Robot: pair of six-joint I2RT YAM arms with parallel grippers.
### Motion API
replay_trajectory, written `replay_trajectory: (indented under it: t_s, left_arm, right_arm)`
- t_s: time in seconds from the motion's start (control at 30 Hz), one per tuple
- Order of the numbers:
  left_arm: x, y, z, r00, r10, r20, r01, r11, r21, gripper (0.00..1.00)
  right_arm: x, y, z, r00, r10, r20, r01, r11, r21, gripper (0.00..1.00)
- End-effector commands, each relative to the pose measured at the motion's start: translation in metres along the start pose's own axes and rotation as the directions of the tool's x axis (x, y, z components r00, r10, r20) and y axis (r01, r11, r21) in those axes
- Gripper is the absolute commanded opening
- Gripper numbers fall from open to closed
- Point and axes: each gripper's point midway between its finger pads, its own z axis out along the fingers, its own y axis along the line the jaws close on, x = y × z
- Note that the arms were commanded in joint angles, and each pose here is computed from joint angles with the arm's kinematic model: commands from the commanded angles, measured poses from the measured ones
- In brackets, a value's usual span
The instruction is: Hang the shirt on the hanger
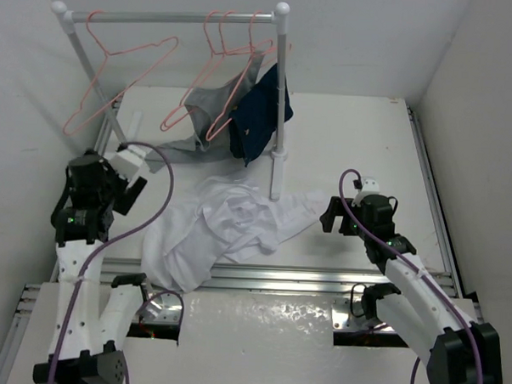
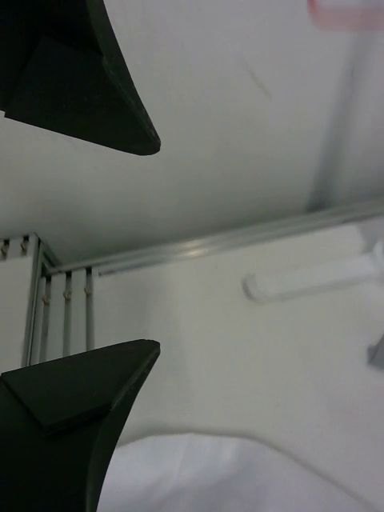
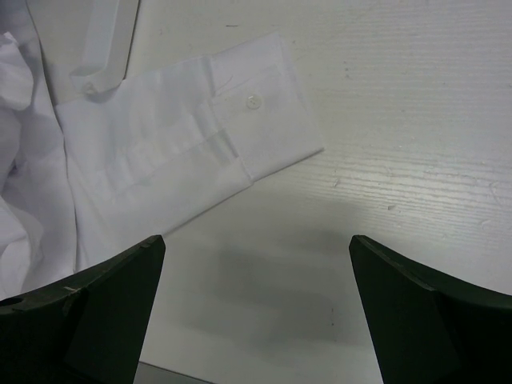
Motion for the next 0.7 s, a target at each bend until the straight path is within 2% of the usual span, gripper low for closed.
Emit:
replay_trajectory:
  t_s: [0.0,0.07,0.2,0.27,0.3,0.37,0.4,0.43,0.47,0.5,0.53,0.63,0.67]
  left_arm:
    - [-0.020,0.040,-0.059,1.000,0.003,0.001,-0.003,0.997,-0.080,0.99]
    - [-0.037,0.058,-0.078,0.998,-0.030,0.053,0.037,0.990,-0.135,0.98]
    - [-0.086,0.105,-0.129,0.959,-0.109,0.262,0.180,0.947,-0.265,0.99]
    - [-0.101,0.122,-0.135,0.940,-0.105,0.323,0.212,0.925,-0.314,0.99]
    - [-0.116,0.146,-0.141,0.916,-0.096,0.389,0.261,0.880,-0.396,1.00]
    - [-0.132,0.164,-0.127,0.909,-0.077,0.411,0.271,0.857,-0.438,1.00]
    - [-0.140,0.166,-0.119,0.912,-0.080,0.403,0.261,0.869,-0.420,1.00]
    - [-0.154,0.157,-0.108,0.902,-0.103,0.419,0.256,0.910,-0.327,1.00]
    - [-0.177,0.164,-0.100,0.895,-0.130,0.426,0.259,0.930,-0.262,1.00]
    - [-0.183,0.157,-0.094,0.896,-0.157,0.414,0.256,0.947,-0.194,1.00]
    - [-0.208,0.158,-0.100,0.858,-0.176,0.482,0.265,0.956,-0.124,1.00]
    - [-0.248,0.166,-0.119,0.788,-0.191,0.585,0.267,0.963,-0.046,1.00]
    - [-0.249,0.167,-0.116,0.792,-0.199,0.577,0.265,0.964,-0.031,1.00]
  right_arm:
    - [-0.013,0.005,-0.001,0.999,0.001,0.053,0.001,1.000,-0.026,0.99]
    - [-0.013,0.006,-0.001,0.999,0.000,0.054,0.001,0.999,-0.033,0.99]
    - [-0.013,0.007,-0.001,0.999,-0.001,0.052,0.003,0.999,-0.035,0.99]
    - [-0.013,0.007,-0.002,0.999,-0.001,0.053,0.003,0.999,-0.039,0.99]
    - [-0.014,0.008,-0.002,0.999,-0.003,0.054,0.005,0.999,-0.044,0.99]
    - [-0.014,0.009,-0.002,0.998,-0.003,0.056,0.006,0.999,-0.049,0.99]
    - [-0.013,0.009,-0.002,0.998,-0.002,0.056,0.004,0.999,-0.049,0.99]
    - [-0.014,0.009,-0.003,0.998,-0.002,0.059,0.005,0.999,-0.051,0.99]
    - [-0.012,0.009,-0.003,0.998,-0.002,0.057,0.005,0.999,-0.051,0.99]
    - [-0.012,0.009,-0.003,0.998,-0.002,0.060,0.005,0.999,-0.052,0.99]
    - [-0.012,0.009,-0.003,0.998,0.002,0.068,0.002,0.998,-0.056,0.99]
    - [-0.011,0.012,-0.003,0.997,0.003,0.075,0.003,0.997,-0.073,0.99]
    - [-0.010,0.013,-0.003,0.997,0.001,0.073,0.005,0.997,-0.079,0.99]
